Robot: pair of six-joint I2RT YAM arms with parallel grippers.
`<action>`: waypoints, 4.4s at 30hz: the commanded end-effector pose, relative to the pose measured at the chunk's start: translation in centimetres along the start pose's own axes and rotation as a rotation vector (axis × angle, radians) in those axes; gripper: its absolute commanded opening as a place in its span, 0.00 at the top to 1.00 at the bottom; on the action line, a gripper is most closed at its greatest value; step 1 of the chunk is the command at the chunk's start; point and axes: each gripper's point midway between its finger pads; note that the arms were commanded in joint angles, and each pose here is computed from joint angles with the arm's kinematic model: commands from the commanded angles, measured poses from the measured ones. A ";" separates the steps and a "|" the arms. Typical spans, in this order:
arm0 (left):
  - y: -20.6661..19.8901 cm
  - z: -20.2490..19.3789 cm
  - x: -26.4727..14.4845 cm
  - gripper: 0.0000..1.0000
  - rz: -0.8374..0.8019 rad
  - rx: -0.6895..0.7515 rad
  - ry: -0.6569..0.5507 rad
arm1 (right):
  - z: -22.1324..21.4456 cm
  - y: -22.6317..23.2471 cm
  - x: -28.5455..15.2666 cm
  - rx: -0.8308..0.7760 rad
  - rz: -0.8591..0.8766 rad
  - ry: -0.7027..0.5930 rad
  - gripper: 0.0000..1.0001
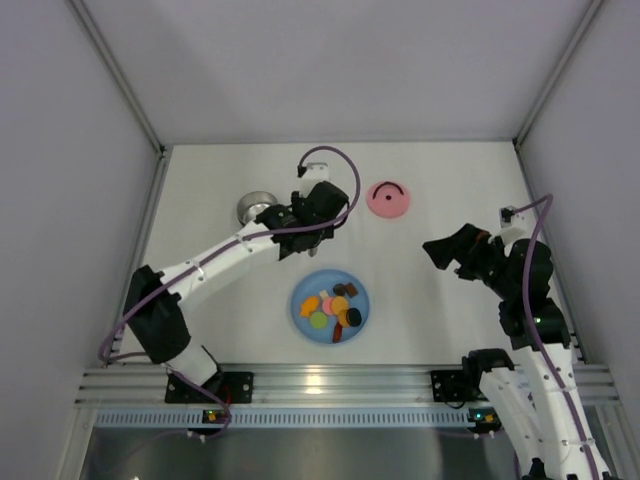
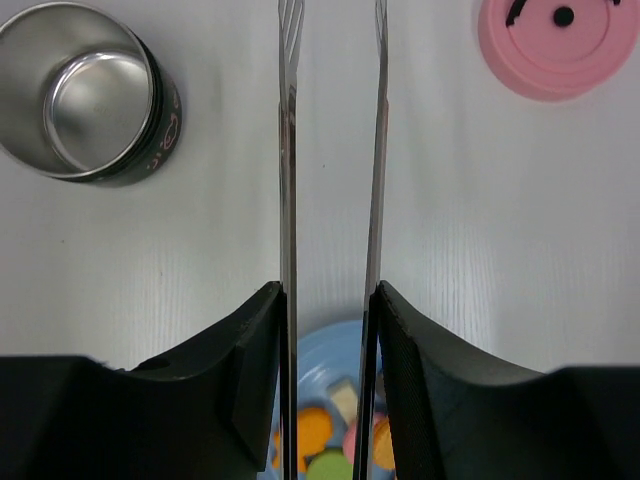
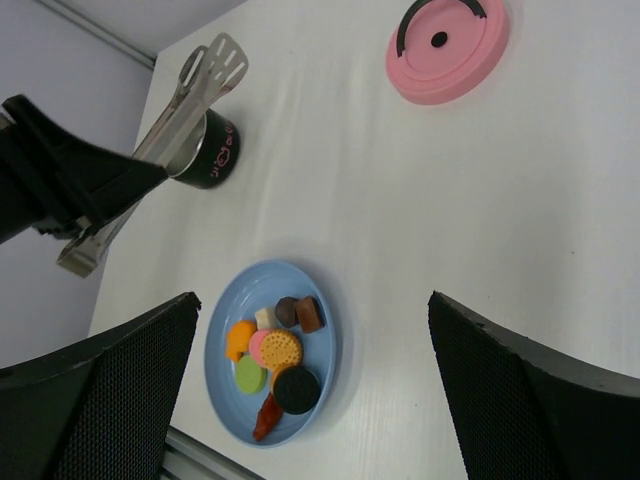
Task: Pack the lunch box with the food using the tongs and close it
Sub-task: Pick up the clamp at the center of the board, then pick up the fake food from the plate, then place the fake food in the packing box.
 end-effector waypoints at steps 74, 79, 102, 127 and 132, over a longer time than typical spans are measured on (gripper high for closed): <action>0.2 -18.6 -18.2 0.60 -0.664 0.281 0.476 | 1.2 -2.5 0.9 -0.014 -0.100 -0.074 0.05; 0.1 -18.8 -18.2 0.65 -0.667 0.284 0.487 | 1.1 -2.5 0.9 -0.013 -0.099 -0.073 0.05; 4.4 -6.5 -19.6 0.76 -0.389 0.099 0.110 | 1.8 -2.0 1.0 -0.020 -0.088 -0.080 0.05; 13.4 1.1 -5.5 0.78 0.027 -0.154 0.029 | 1.3 -1.6 1.5 -0.010 -0.047 -0.062 0.05; 14.5 1.2 -3.6 0.78 0.072 -0.166 0.049 | 1.1 -1.7 1.5 -0.016 -0.052 -0.056 0.05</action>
Point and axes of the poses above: each gripper's point midway between its finger pads, its own x axis out along the fingers, its own y axis along the line the jaws close on, z = x × y, and after that the axes turned 1 degree about x, right-handed
